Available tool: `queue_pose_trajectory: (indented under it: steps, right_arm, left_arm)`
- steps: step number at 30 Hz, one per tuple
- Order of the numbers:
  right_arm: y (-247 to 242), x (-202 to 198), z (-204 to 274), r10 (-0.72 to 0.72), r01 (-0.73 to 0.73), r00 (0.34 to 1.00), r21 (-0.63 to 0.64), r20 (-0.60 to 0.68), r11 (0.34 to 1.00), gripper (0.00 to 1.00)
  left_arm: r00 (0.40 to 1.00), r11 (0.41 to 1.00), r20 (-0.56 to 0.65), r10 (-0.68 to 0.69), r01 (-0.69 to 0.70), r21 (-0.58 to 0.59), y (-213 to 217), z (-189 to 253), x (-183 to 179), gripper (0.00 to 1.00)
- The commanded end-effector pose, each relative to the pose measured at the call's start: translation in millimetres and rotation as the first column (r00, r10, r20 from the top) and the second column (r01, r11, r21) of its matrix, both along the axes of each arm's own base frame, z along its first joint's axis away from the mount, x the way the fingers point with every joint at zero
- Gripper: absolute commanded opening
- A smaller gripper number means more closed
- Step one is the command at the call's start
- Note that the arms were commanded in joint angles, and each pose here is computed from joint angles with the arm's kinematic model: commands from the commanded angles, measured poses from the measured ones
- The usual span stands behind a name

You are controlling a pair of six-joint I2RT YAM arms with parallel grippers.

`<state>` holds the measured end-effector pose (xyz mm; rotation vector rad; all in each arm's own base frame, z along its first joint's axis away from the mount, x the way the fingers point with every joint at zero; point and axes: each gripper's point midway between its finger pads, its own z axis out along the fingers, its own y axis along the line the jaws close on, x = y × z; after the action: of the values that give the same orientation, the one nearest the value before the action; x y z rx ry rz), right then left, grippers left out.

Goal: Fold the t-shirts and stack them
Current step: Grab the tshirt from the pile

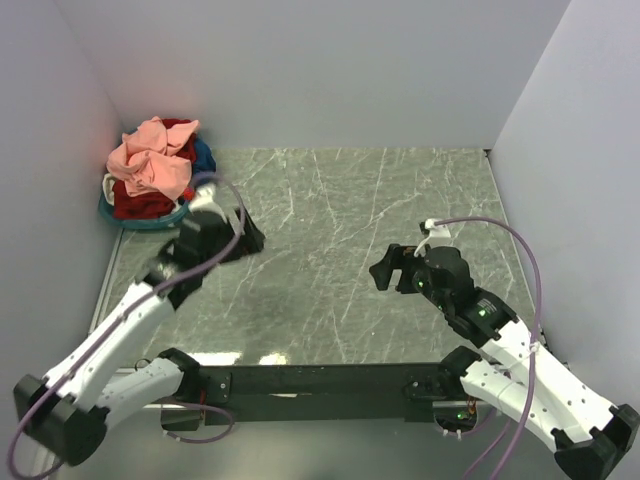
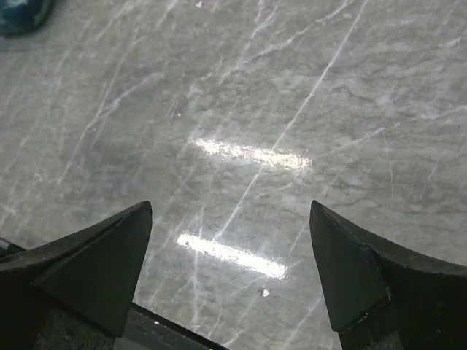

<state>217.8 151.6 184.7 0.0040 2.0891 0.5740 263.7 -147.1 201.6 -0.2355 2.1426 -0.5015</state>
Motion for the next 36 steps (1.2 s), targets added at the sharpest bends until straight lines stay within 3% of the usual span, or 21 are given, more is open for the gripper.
queue_pose_trajectory:
  steps: [1,5,11,20,27,36]
  right_arm:
    - [-1.1,6.4,12.6,-0.004,0.004,1.0,-0.009,0.031,1.0,0.94]
    - [1.7,4.6,17.2,0.021,-0.022,0.999,0.022,0.047,1.0,0.94]
    - [9.1,0.7,23.0,0.069,-0.073,0.996,0.057,0.063,0.996,0.94]
    - [12.9,-2.5,24.0,0.098,-0.102,0.993,0.074,0.064,0.992,0.93]
    - [16.8,-5.9,23.5,0.123,-0.128,0.99,0.088,0.065,0.988,0.93]
    - [17.7,-7.4,20.9,0.13,-0.136,0.989,0.095,0.064,0.986,0.93]
  left_arm:
    - [0.971,0.975,0.091,0.222,-0.221,-0.026,41.7,46.6,58.5,0.99]
    - [0.895,0.906,0.141,0.422,-0.416,-0.077,110.4,85.6,119.9,0.99]
    - [0.766,0.775,0.159,0.623,-0.632,0.01,194.9,89.6,192.2,0.96]
    - [0.58,0.576,0.19,0.792,-0.813,0.084,279.7,69.0,230.4,0.95]
    - [0.523,0.509,0.158,0.838,-0.852,0.12,329.8,40.8,242.3,0.94]
    - [0.521,0.505,0.114,0.846,-0.851,0.147,355.9,3.0,266.8,0.91]
